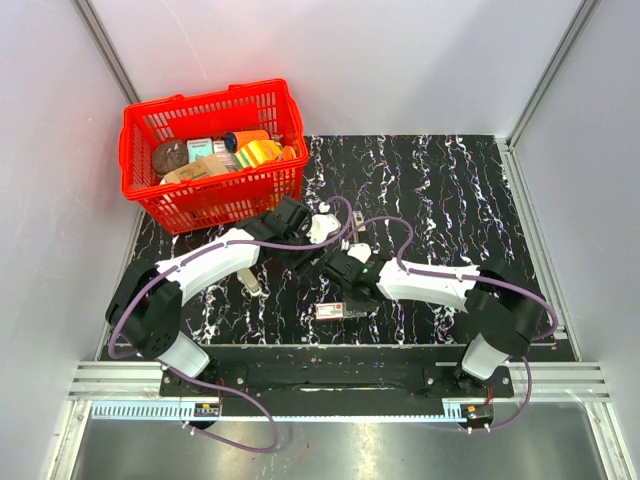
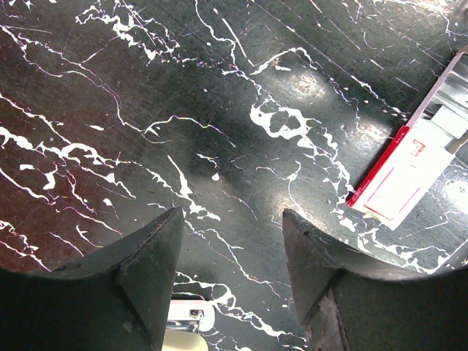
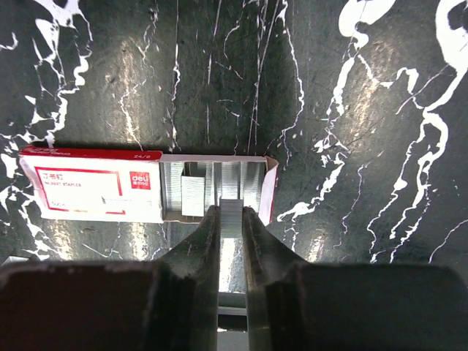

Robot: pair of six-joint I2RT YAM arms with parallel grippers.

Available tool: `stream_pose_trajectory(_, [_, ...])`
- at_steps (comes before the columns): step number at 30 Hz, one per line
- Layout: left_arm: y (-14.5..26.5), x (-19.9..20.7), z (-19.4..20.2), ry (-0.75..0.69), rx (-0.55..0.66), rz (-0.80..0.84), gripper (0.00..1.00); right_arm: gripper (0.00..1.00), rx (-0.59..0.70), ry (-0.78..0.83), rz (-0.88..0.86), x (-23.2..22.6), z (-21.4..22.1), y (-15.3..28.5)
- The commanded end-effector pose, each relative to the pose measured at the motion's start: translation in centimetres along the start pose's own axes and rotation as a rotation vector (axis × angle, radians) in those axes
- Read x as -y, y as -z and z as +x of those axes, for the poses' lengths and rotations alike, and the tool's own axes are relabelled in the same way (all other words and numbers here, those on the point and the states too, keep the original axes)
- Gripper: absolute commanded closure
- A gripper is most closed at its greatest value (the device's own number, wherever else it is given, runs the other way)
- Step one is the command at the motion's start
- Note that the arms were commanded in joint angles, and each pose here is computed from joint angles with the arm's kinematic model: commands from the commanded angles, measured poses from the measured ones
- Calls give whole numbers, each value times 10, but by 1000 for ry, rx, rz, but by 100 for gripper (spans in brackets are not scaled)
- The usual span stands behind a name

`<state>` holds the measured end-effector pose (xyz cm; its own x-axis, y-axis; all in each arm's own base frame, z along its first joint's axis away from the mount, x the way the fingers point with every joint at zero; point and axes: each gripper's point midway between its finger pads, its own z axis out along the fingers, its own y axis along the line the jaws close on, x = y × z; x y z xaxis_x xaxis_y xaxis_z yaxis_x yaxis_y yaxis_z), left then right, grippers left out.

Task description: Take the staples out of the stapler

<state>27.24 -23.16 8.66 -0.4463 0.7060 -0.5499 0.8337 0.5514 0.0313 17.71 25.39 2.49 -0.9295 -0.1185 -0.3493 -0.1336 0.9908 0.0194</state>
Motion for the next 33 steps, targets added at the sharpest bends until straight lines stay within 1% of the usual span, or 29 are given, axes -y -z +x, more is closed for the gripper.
stream_pose_trajectory(1, [4, 1, -8, -1, 41, 8, 39, 86, 96, -53, -5, 3, -23, 16])
stream_pose_trajectory(6, [3, 1, -8, -1, 39, 12, 39, 86, 113, -57, -21, 1, -27, 20])
stream_pose_trajectory(21, [5, 0, -9, -2, 47, 5, 39, 86, 55, -33, -4, -1, -21, 3])
stream_pose_trajectory(33, [6, 1, -10, -2, 49, 9, 39, 86, 47, -19, -9, -4, -23, 1])
